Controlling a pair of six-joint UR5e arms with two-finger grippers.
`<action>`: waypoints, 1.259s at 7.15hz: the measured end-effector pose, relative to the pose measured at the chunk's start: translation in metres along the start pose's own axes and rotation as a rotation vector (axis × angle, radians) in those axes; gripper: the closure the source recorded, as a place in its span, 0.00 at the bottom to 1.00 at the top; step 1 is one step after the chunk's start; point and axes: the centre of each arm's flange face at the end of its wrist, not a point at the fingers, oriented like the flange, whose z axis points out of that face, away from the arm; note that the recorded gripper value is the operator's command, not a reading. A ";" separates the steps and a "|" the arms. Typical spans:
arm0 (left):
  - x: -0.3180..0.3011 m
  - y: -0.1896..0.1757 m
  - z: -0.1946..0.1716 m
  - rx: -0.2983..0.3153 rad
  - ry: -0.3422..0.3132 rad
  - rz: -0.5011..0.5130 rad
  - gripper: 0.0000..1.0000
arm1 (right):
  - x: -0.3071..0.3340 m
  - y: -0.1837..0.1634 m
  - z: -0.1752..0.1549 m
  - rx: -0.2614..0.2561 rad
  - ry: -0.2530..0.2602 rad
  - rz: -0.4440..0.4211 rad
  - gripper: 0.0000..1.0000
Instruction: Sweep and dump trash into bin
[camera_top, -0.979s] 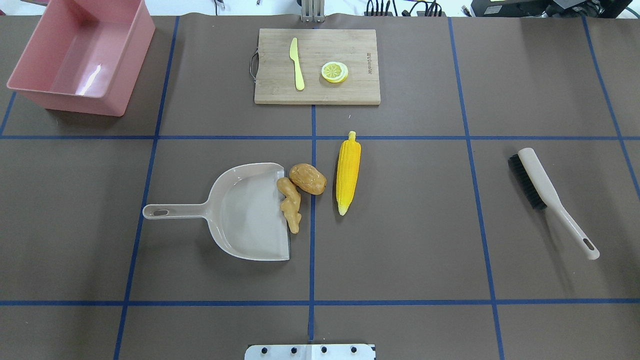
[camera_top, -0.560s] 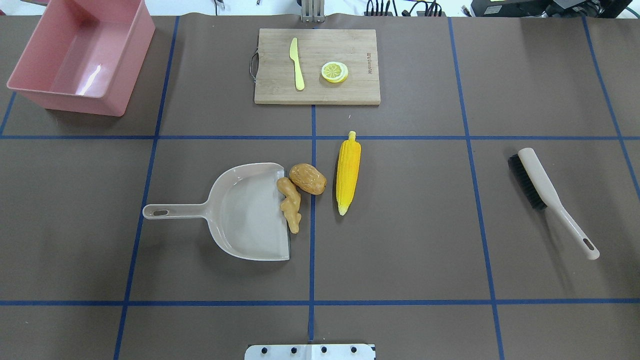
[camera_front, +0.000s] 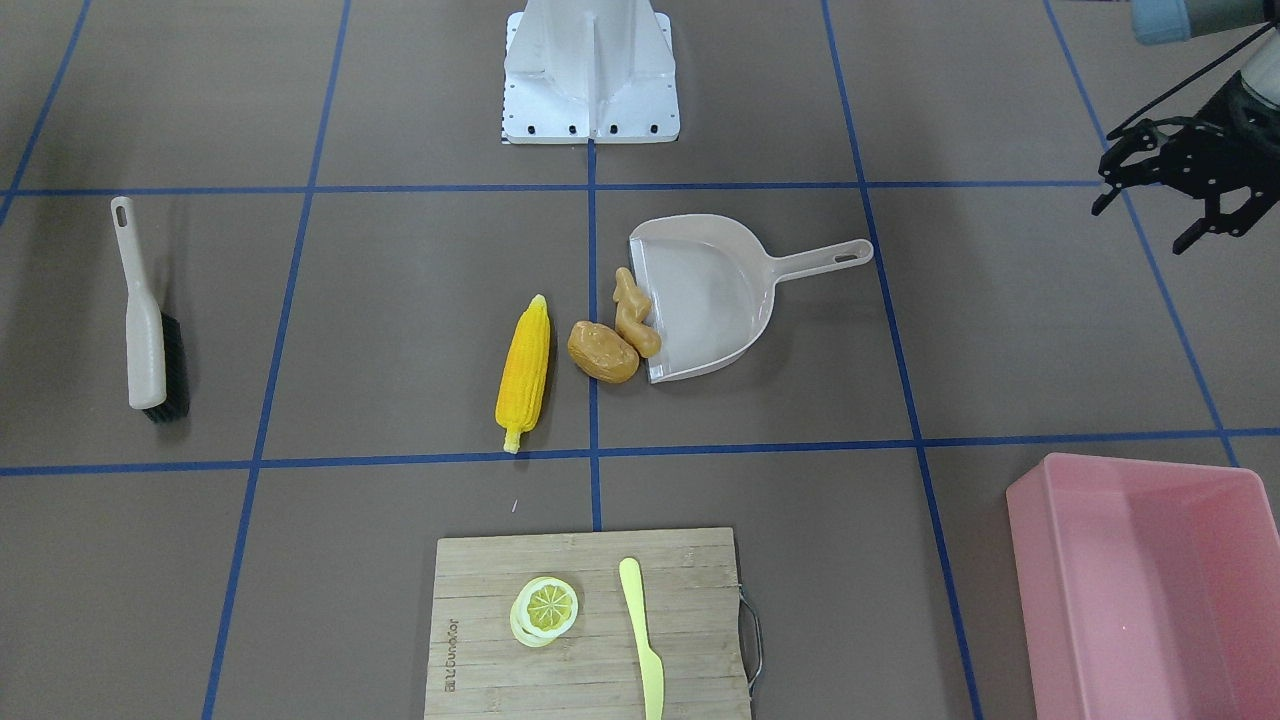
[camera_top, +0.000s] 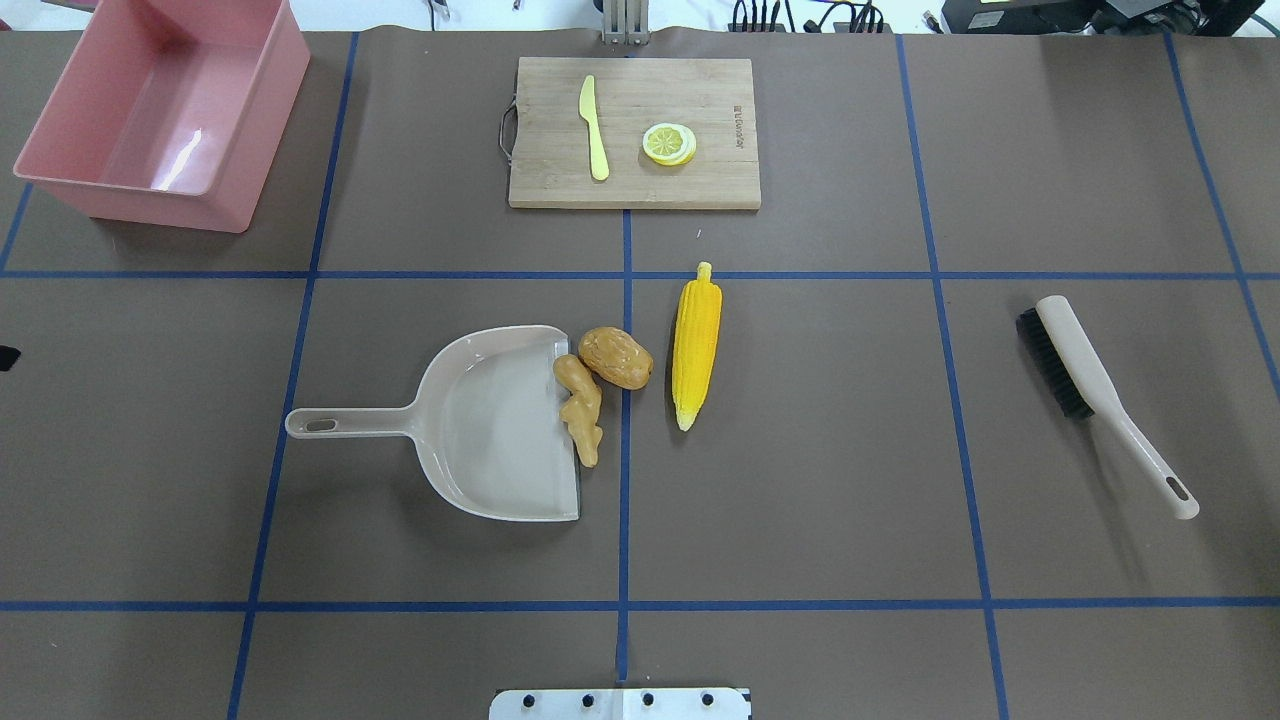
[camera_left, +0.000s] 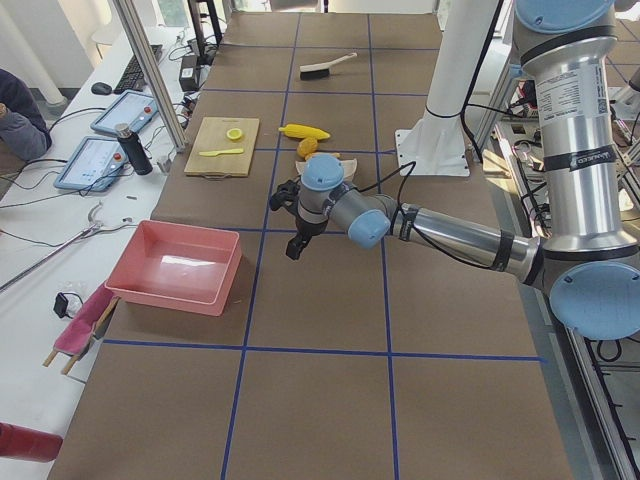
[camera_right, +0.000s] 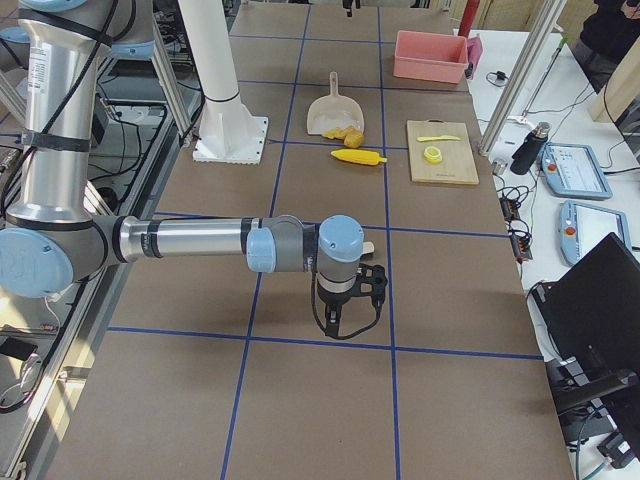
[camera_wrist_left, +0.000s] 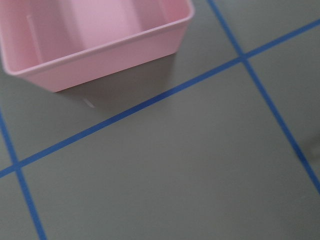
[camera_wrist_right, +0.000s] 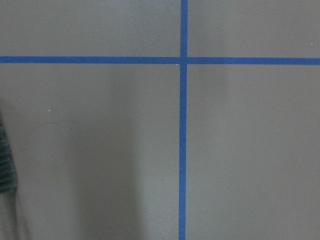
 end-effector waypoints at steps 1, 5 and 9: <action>0.031 -0.009 0.008 0.014 0.041 0.142 0.02 | -0.017 -0.002 -0.008 0.014 -0.013 -0.032 0.00; 0.152 -0.069 0.062 0.066 0.200 0.459 0.02 | -0.189 -0.008 0.031 -0.061 -0.002 -0.143 0.00; 0.213 -0.095 0.099 0.053 0.152 0.561 0.02 | -0.222 0.059 0.102 -0.130 -0.014 -0.319 0.00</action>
